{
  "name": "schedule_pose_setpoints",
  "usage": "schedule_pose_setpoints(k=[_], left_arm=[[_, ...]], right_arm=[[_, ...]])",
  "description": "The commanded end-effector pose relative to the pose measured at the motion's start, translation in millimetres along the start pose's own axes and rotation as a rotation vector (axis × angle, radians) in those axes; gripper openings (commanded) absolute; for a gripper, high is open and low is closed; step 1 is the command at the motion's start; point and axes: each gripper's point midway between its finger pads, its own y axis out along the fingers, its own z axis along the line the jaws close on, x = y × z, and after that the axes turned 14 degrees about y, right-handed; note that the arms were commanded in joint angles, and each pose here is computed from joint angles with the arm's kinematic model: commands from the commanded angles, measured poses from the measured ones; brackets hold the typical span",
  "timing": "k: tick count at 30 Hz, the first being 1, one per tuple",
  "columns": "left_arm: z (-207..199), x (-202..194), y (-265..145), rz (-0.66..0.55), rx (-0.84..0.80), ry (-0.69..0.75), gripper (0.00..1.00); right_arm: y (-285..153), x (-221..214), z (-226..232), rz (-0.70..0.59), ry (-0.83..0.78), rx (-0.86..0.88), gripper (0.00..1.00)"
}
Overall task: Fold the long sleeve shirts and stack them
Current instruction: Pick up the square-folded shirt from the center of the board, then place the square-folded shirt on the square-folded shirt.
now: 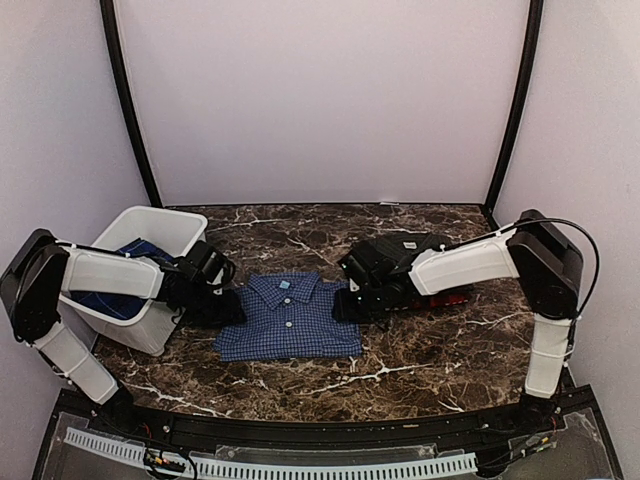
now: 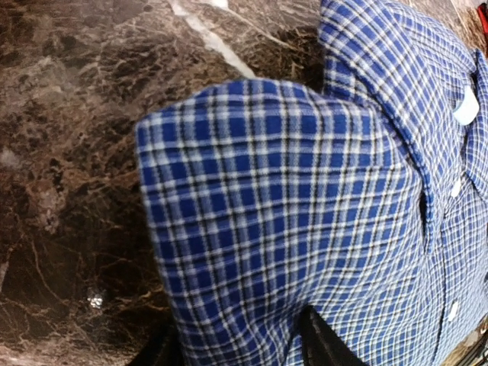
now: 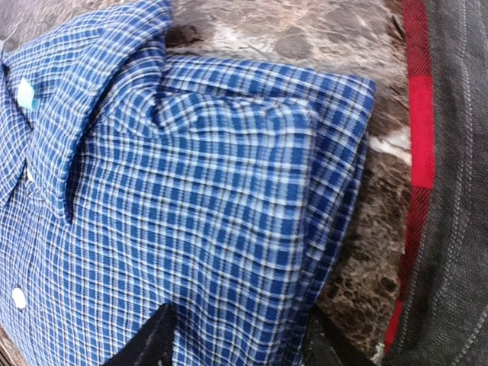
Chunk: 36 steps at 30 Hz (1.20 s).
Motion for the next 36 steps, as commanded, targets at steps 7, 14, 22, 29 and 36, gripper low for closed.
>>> schedule_pose_setpoints(k=[7, 14, 22, 29, 36], left_arm=[[-9.1, 0.0, -3.2, 0.008, -0.062, -0.015, 0.11], [-21.1, 17.8, -24.4, -0.033, -0.091, 0.029, 0.00], [-35.6, 45.9, -58.4, -0.102, -0.112, 0.082, 0.00], [-47.3, 64.9, -85.4, -0.151, -0.134, 0.114, 0.00], [-77.0, 91.1, -107.5, -0.215, -0.231, 0.110, 0.00]], right_arm=[[8.3, -10.6, 11.4, 0.017, -0.039, -0.030, 0.23], [-7.8, 6.4, 40.0, -0.018, -0.086, -0.001, 0.02], [-35.7, 32.5, 67.8, -0.081, -0.120, 0.028, 0.00], [-69.6, 58.4, 92.5, -0.143, -0.168, 0.063, 0.00], [-99.5, 100.3, 87.5, -0.208, -0.226, 0.059, 0.00]])
